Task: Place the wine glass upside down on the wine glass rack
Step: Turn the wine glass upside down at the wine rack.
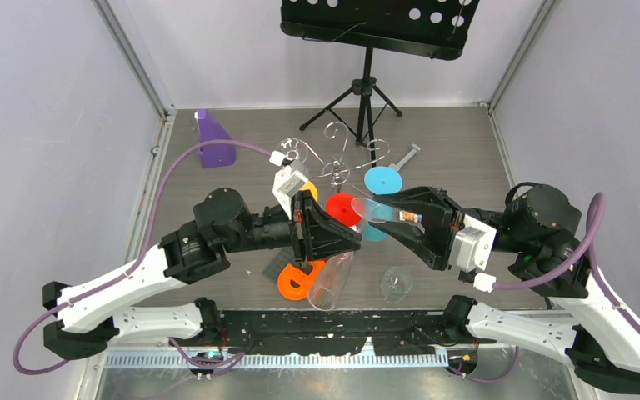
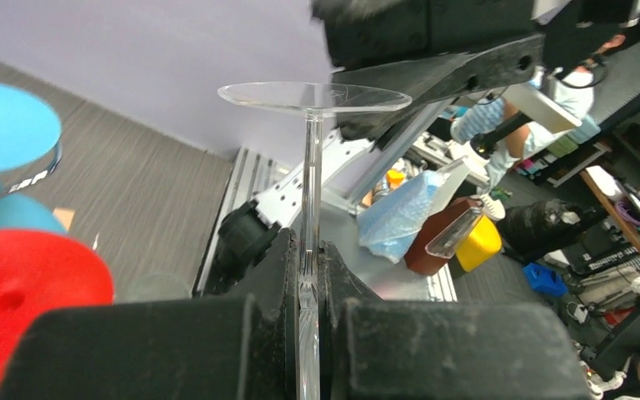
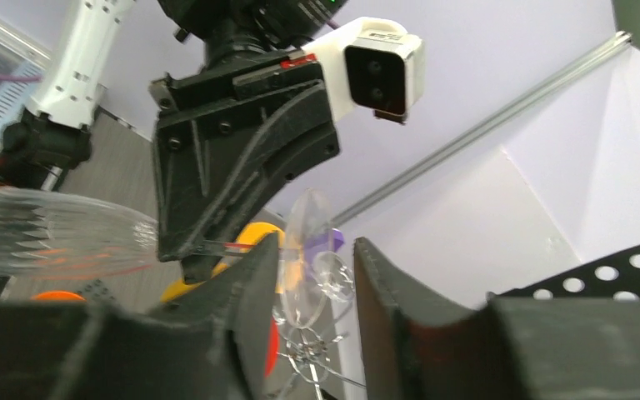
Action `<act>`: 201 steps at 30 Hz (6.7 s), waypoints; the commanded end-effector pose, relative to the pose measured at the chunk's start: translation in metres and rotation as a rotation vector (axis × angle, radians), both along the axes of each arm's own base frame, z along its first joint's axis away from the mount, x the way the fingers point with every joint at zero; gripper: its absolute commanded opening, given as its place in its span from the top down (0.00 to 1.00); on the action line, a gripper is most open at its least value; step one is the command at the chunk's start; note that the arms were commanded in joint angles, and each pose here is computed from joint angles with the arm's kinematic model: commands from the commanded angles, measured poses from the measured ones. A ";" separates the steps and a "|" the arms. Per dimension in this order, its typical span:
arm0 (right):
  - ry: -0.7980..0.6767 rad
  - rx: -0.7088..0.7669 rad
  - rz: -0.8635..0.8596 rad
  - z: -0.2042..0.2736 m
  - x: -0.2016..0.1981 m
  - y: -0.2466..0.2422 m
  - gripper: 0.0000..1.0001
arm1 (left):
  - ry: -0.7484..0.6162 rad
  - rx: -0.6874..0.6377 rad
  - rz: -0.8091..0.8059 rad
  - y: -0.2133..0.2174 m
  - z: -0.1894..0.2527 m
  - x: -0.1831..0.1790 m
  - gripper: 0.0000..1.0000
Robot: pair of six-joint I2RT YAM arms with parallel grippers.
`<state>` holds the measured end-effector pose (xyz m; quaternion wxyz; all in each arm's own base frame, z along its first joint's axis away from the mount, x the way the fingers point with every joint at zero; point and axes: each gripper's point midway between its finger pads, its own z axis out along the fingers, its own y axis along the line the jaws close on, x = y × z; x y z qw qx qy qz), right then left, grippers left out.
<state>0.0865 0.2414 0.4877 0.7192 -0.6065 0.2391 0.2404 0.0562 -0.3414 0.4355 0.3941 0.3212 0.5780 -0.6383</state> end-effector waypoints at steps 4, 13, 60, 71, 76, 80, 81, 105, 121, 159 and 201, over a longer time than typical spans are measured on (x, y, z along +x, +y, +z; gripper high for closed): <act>0.109 0.121 -0.101 0.013 0.016 -0.008 0.42 | -0.062 -0.003 0.340 0.064 0.003 0.037 1.00; 0.816 0.361 -0.443 0.007 0.085 -0.018 0.45 | -0.113 -0.136 0.693 0.172 -0.004 0.059 1.00; 1.071 0.225 -0.890 -0.099 0.190 0.058 0.72 | -0.069 -0.066 0.800 0.201 -0.052 0.068 1.00; 1.054 0.187 -0.913 -0.111 0.190 0.055 0.76 | -0.065 -0.058 0.800 0.198 -0.058 0.069 1.00; 1.059 0.164 -0.902 -0.117 0.186 0.056 0.76 | -0.063 -0.059 0.802 0.198 -0.059 0.069 1.00; 1.065 0.155 -0.905 -0.122 0.185 0.055 0.75 | -0.062 -0.059 0.806 0.200 -0.060 0.069 1.00; 1.065 0.154 -0.905 -0.123 0.186 0.055 0.75 | -0.061 -0.061 0.807 0.200 -0.059 0.069 1.00; 0.847 0.035 -0.602 -0.115 0.164 0.055 0.95 | -0.043 -0.054 0.846 0.205 -0.073 0.074 1.00; 0.716 -0.222 -0.156 -0.112 0.141 0.070 0.95 | -0.093 -0.066 0.945 0.225 -0.081 0.083 1.00; 0.543 -0.532 0.141 -0.150 0.103 0.067 0.94 | -0.805 -0.113 0.910 0.167 -0.067 0.091 1.00; 0.526 -0.511 0.118 -0.147 0.096 0.060 0.94 | -0.862 0.090 0.688 0.117 -0.101 0.145 1.00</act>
